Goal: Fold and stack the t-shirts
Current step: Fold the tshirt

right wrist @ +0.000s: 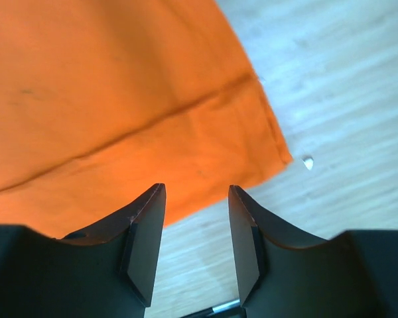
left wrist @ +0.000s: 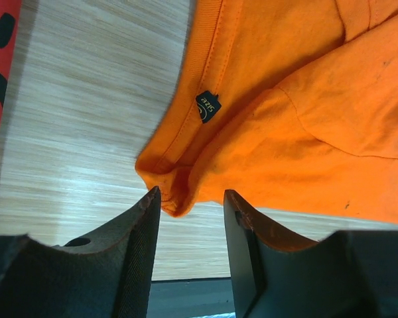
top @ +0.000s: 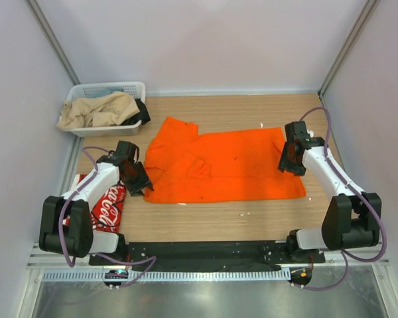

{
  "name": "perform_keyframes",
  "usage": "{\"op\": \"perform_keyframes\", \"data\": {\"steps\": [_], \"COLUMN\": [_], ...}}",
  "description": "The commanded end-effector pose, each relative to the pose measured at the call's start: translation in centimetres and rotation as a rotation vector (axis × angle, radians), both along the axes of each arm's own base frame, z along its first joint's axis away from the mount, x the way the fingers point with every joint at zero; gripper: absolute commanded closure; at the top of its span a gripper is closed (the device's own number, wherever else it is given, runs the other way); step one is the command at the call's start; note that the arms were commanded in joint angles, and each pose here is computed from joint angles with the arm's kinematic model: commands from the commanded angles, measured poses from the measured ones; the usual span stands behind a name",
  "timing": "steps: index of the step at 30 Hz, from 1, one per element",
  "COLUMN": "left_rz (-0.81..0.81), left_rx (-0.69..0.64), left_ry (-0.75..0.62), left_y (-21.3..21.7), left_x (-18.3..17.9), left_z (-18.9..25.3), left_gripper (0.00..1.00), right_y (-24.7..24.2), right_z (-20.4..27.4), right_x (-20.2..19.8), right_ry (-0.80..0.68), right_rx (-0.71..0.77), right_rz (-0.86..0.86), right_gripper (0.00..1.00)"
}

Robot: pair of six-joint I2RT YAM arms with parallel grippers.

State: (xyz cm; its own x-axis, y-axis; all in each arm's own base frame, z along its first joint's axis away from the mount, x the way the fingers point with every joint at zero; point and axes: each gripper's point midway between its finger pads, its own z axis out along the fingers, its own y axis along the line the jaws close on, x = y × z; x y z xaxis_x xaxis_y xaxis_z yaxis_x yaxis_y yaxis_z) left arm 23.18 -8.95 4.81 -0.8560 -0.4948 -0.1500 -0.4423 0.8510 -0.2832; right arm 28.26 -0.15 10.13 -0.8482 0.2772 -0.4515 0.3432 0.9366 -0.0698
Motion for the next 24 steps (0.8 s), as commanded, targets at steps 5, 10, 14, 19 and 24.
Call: {"op": "perform_keyframes", "data": {"steps": [5, 10, 14, 19, 24], "left_rz": [-0.057, -0.059, -0.057, -0.046, -0.039], "left_rx": [-0.021, -0.028, -0.032, -0.045, -0.063], "left_ry": [-0.058, -0.039, -0.029, -0.043, -0.049], "left_y": [-0.6, -0.8, -0.8, -0.9, -1.2], "left_x": [1.4, 1.0, 0.6, 0.6, 0.4], "left_z": [0.7, 0.1, -0.3, 0.0, 0.1], "left_gripper": [0.61, 0.71, 0.79, 0.85, 0.87], "right_y": [-2.9, -4.1, -4.6, -5.0, -5.8], "right_z": [-1.7, -2.6, -3.5, -4.7, -4.6], "right_x": [-1.9, -0.8, -0.1, 0.7, 1.7], "right_ry": [0.038, 0.051, 0.044, 0.053, 0.030], "right_rx": [0.030, 0.000, 0.009, 0.022, 0.009], "right_rz": [-0.177, -0.210, -0.247, -0.274, -0.321], "right_gripper": [0.44, 0.44, 0.48, 0.53, 0.56]}}
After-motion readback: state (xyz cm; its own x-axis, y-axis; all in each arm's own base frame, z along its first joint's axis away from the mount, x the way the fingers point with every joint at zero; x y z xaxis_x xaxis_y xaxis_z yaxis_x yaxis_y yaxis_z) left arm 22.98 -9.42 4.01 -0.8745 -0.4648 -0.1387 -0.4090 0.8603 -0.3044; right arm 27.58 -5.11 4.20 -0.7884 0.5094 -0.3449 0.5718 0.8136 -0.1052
